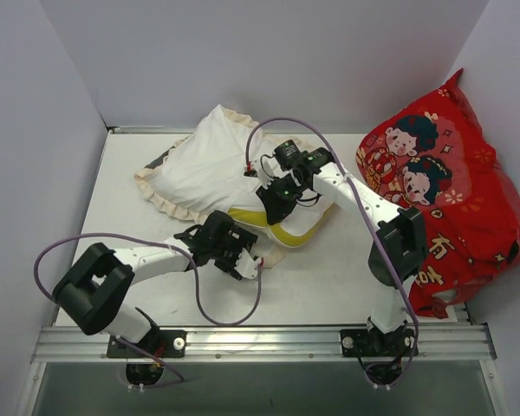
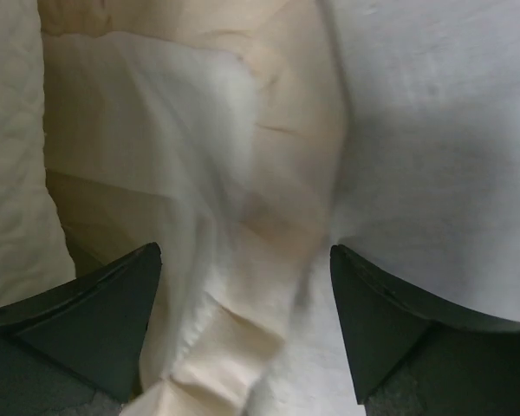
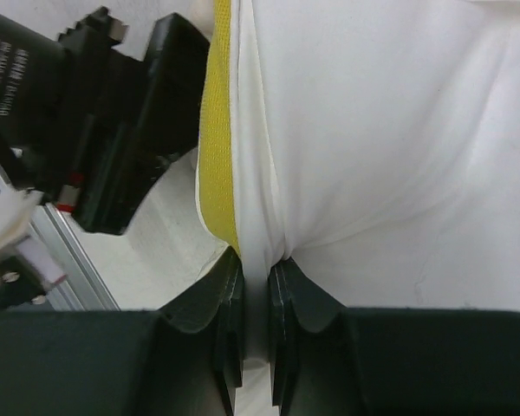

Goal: Put the pillow into the pillowcase

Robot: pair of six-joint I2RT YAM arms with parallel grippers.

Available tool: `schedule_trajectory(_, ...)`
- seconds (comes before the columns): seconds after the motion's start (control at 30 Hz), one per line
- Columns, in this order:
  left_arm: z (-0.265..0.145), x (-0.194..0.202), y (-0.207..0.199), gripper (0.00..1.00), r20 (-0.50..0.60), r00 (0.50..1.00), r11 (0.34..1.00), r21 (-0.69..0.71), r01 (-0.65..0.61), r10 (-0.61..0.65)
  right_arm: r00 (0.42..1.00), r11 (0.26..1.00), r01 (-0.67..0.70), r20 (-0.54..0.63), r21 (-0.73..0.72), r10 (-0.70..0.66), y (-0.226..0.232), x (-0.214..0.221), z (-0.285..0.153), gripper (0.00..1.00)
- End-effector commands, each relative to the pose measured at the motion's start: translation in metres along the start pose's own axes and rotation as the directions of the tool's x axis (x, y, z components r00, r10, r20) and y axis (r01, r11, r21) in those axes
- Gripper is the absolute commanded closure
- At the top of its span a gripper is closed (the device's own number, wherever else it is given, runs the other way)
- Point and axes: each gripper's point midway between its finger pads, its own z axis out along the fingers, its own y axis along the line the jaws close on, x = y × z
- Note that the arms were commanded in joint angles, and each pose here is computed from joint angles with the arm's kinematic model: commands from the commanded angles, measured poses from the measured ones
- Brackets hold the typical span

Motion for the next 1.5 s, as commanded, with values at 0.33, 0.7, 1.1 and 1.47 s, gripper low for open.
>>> schedule_trajectory(0.33,-0.006,-0.12,0.036,1.0,0.346,0.934,0.985,0.106,-0.137,0.092,0.989,0.991,-0.05,0.131,-0.124,0.066,0.028,-0.037,-0.039,1.0)
schedule_trajectory(0.7,-0.083,-0.227,0.003,1.0,0.548,0.825,0.981,0.19,0.036,-0.137,0.918,0.875,-0.398,-0.109,-0.275,0.382,0.045,0.026,0.098,1.0)
schedule_trajectory(1.1,-0.185,-0.177,0.031,0.34,0.433,0.702,0.794,0.056,0.605,-0.566,0.914,0.887,-0.382,0.033,-0.259,0.404,0.068,0.022,0.042,0.56)
schedule_trajectory(1.47,-0.118,-0.055,0.091,0.35,0.098,0.481,0.453,-0.217,0.865,-0.871,0.775,0.781,-0.603,0.111,-0.163,0.622,0.03,0.084,-0.047,0.43)
